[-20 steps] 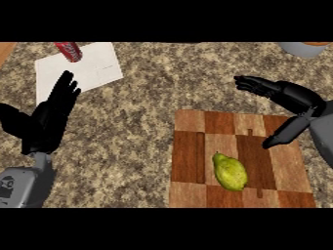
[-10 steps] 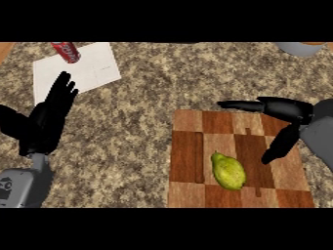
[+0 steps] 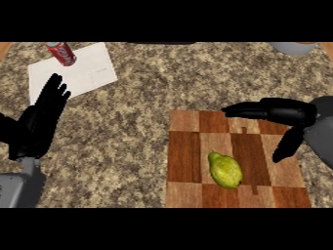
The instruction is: Pick the pear from the cutting board and place it in the pan
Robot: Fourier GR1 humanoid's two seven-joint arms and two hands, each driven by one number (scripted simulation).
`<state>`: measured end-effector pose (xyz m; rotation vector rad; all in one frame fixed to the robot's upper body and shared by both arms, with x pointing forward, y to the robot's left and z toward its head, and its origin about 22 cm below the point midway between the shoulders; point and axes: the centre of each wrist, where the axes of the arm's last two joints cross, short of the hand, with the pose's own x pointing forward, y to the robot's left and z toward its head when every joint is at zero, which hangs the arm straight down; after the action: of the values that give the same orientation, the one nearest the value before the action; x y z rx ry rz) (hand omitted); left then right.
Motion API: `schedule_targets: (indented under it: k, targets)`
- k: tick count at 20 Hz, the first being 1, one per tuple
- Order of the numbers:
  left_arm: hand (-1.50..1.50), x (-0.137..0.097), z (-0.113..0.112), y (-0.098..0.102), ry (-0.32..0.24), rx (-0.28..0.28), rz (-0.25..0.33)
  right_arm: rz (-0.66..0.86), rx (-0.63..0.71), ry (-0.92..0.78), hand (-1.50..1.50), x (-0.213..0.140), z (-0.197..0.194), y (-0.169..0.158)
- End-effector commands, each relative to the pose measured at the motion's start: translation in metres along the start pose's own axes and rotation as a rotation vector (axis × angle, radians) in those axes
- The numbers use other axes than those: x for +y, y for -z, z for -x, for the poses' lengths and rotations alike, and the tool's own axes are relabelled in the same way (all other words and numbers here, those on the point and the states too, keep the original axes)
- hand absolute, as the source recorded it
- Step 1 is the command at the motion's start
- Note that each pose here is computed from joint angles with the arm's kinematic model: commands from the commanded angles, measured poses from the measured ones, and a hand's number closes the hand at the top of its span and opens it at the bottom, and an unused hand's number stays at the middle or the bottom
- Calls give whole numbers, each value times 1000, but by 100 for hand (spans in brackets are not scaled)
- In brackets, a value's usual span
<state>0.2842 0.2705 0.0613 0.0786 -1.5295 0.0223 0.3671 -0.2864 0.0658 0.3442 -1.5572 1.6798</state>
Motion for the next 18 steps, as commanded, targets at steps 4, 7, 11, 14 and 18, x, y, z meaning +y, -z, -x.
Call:
schedule_targets:
  k: [4, 7, 11, 14, 18]
  targets:
    - [0, -12, 4, -4, 6, 6, -14, -68, -161, 121, -150, 6, 5, 16]
    - [0, 5, 5, -3, 13, 2, -7, -88, -157, 107, -150, -4, -4, 24]
    - [0, -4, 11, -10, 3, 13, -18, -142, -87, 82, -150, 5, -7, 32]
    - [0, 4, 0, -13, 1, 3, -26, -138, -66, 83, -150, -3, -8, 43]
    - [0, -3, 16, -9, 7, 16, -8, -124, -80, 88, -150, 3, -6, 52]
